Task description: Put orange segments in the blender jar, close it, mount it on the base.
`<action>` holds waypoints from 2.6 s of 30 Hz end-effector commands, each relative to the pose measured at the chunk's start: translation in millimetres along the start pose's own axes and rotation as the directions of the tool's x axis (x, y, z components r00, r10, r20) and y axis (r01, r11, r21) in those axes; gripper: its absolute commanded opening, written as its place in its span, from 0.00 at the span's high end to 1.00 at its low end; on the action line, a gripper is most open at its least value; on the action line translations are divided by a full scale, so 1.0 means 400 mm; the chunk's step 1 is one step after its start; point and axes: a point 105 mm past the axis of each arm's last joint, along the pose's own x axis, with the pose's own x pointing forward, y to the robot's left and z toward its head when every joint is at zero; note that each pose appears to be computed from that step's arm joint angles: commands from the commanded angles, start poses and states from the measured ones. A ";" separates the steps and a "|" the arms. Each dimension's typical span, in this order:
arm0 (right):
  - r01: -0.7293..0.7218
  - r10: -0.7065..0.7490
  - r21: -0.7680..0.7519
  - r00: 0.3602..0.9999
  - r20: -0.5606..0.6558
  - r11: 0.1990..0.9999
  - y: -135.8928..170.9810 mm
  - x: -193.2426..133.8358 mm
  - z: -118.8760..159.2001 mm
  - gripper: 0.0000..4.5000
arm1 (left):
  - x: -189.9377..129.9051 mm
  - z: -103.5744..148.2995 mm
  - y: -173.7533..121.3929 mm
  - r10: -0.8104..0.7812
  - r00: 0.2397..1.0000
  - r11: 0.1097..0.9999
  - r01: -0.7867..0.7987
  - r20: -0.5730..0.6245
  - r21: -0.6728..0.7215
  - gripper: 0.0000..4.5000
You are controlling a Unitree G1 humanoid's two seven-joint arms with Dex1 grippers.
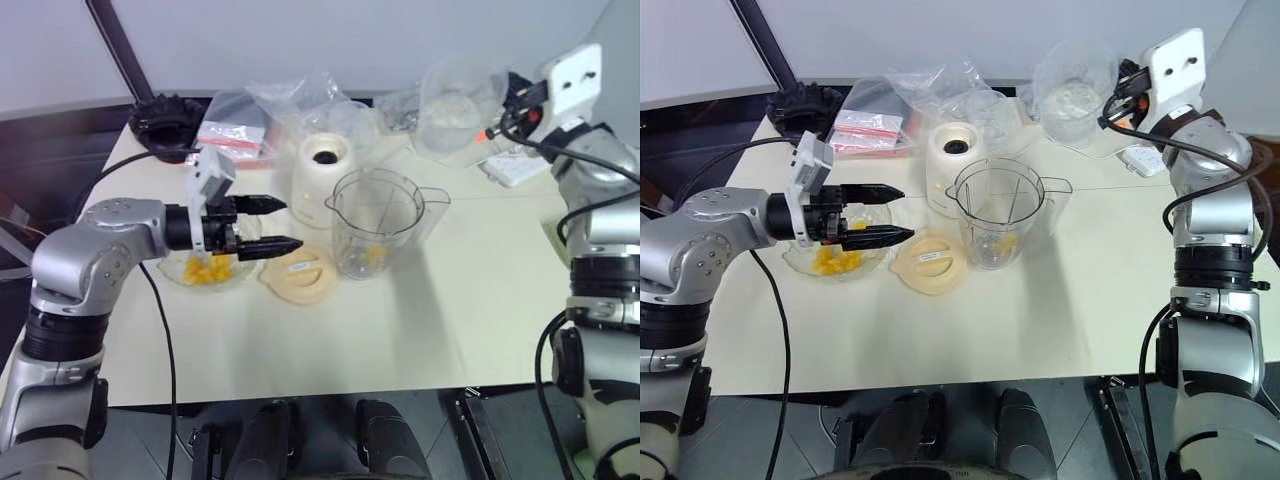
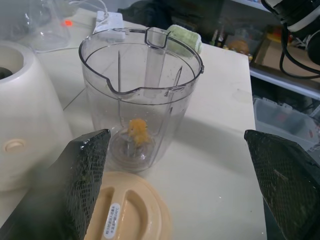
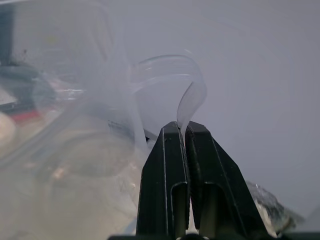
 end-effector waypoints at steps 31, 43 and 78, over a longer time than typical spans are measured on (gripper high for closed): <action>-0.090 0.169 -0.442 0.975 0.144 0.893 0.086 -0.004 0.094 1.00 | 0.004 0.022 -0.013 0.002 1.000 0.999 -0.003 0.030 0.042 0.00; -0.076 0.178 -0.496 0.971 0.161 0.865 0.094 -0.002 0.104 1.00 | 0.005 0.021 -0.012 0.000 1.000 0.999 -0.001 0.030 0.045 0.00; 0.024 0.023 -0.302 0.988 0.153 0.953 0.036 -0.001 0.071 1.00 | 0.007 0.018 -0.010 0.002 1.000 0.999 -0.004 0.027 0.047 0.00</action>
